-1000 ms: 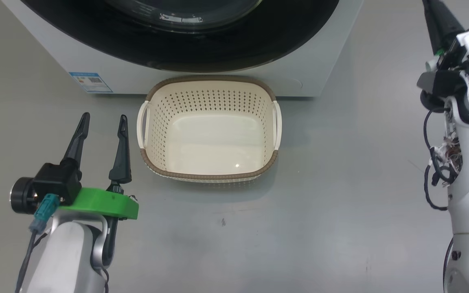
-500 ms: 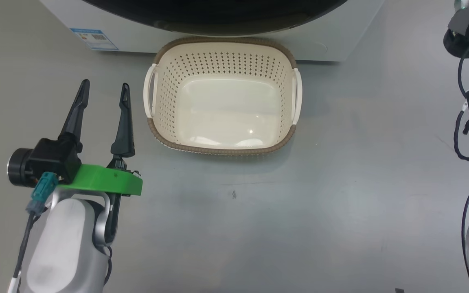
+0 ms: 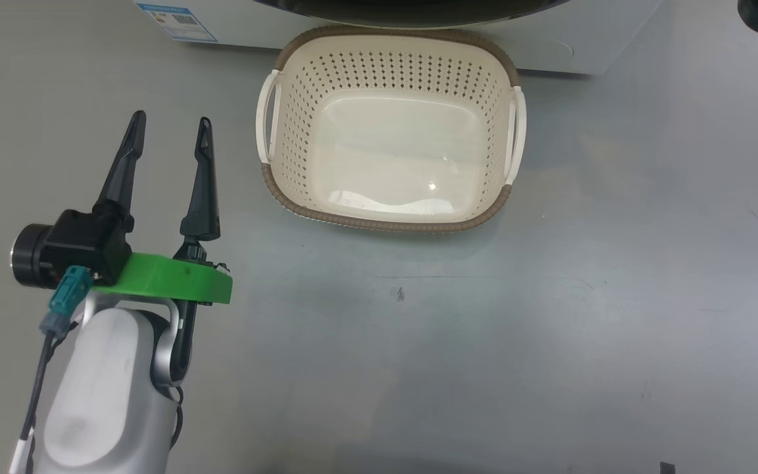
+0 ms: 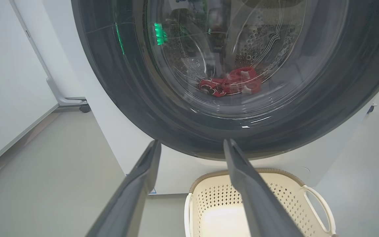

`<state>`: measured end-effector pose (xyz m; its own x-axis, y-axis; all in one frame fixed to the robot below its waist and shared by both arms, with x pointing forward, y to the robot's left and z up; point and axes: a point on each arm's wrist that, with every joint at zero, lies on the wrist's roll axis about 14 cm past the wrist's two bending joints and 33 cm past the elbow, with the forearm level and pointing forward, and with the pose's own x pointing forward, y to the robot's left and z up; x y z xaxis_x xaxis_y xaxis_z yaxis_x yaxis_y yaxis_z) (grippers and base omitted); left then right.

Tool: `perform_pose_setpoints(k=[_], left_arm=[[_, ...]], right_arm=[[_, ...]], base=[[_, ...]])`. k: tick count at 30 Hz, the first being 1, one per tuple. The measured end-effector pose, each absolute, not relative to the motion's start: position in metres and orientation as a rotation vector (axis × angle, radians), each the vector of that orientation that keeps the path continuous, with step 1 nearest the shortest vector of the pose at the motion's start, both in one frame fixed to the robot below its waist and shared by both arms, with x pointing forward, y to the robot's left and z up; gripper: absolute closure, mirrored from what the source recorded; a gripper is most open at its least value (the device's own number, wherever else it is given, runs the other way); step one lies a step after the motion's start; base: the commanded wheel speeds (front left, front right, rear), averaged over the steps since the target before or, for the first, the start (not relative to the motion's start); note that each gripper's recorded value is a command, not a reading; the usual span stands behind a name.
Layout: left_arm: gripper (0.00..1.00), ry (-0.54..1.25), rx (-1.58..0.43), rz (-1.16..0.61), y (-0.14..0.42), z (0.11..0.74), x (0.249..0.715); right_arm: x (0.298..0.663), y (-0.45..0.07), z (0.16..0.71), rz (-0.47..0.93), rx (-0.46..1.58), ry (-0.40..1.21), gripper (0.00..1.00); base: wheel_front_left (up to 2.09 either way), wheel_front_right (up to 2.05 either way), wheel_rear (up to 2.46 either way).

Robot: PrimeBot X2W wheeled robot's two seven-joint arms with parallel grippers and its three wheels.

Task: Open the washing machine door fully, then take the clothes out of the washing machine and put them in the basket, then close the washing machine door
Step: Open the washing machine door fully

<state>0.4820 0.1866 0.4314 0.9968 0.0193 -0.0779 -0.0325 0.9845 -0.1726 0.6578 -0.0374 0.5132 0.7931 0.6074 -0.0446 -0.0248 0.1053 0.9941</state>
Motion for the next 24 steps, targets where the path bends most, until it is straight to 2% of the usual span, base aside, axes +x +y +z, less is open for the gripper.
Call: perform_pose_setpoints(k=[24], left_arm=[[0.0, 0.083, -0.169, 0.041, 0.1922, 0.4296, 0.4804]], right_arm=[[0.6579, -0.025, 0.5062, 0.561, 1.34, 0.625, 1.0]], base=[[0.0, 0.0, 0.0]])
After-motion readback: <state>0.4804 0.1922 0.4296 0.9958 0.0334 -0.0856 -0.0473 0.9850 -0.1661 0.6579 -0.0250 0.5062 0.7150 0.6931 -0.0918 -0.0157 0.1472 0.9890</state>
